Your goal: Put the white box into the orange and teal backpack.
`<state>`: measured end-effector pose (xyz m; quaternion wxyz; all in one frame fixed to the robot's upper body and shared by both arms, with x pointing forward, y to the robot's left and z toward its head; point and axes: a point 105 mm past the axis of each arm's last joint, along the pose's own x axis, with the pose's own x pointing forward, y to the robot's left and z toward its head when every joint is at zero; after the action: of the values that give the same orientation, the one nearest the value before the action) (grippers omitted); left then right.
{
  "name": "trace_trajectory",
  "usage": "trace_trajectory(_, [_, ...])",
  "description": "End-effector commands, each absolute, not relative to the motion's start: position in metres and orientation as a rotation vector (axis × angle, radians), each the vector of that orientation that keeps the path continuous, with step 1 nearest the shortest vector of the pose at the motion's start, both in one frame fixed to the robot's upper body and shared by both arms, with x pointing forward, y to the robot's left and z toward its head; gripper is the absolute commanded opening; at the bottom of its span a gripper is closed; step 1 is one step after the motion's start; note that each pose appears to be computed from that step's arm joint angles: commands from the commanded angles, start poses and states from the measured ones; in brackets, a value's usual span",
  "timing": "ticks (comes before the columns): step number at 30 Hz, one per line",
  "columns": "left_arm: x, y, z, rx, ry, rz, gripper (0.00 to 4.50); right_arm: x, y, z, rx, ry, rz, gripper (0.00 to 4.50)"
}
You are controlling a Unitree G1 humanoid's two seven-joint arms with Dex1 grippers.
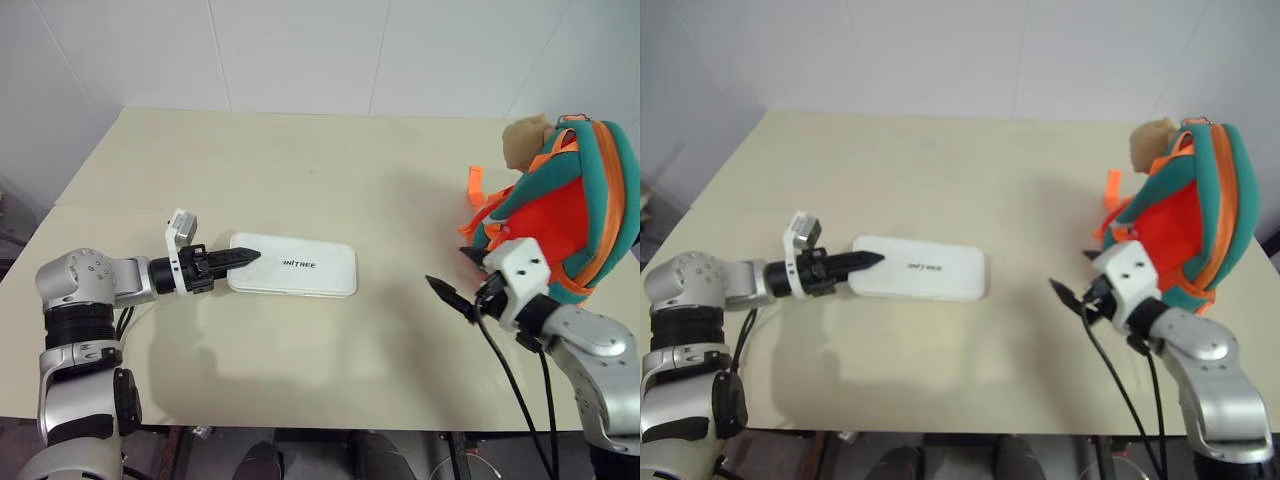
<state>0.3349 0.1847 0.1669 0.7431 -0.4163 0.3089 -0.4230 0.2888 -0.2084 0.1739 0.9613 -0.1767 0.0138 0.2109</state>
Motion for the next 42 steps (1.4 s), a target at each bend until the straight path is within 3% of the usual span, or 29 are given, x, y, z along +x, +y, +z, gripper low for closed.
trace_trajectory(1, [0.333,0.179,0.184,-0.96,0.642,-0.997,1.32,0.283,-0.21,0.19,-0.341,-0.047,0.32,4.5])
trace_trajectory(19, [0.328,0.174,0.181,-0.999,0.691,-1.019,1.32,0.341,-0.225,0.206,-0.322,-0.237,-0.151,4.5])
trace_trajectory(25, [0.323,0.179,0.179,-0.995,0.688,-1.009,1.32,0.345,-0.242,0.217,-0.353,-0.297,-0.286,4.5])
trace_trajectory(33, [0.321,0.176,0.18,-0.994,0.688,-1.017,1.32,0.358,-0.242,0.221,-0.305,-0.334,-0.315,4.5])
trace_trajectory(42, [0.322,0.171,0.183,-0.988,0.685,-1.025,1.32,0.397,-0.247,0.236,-0.274,-0.392,-0.342,4.5])
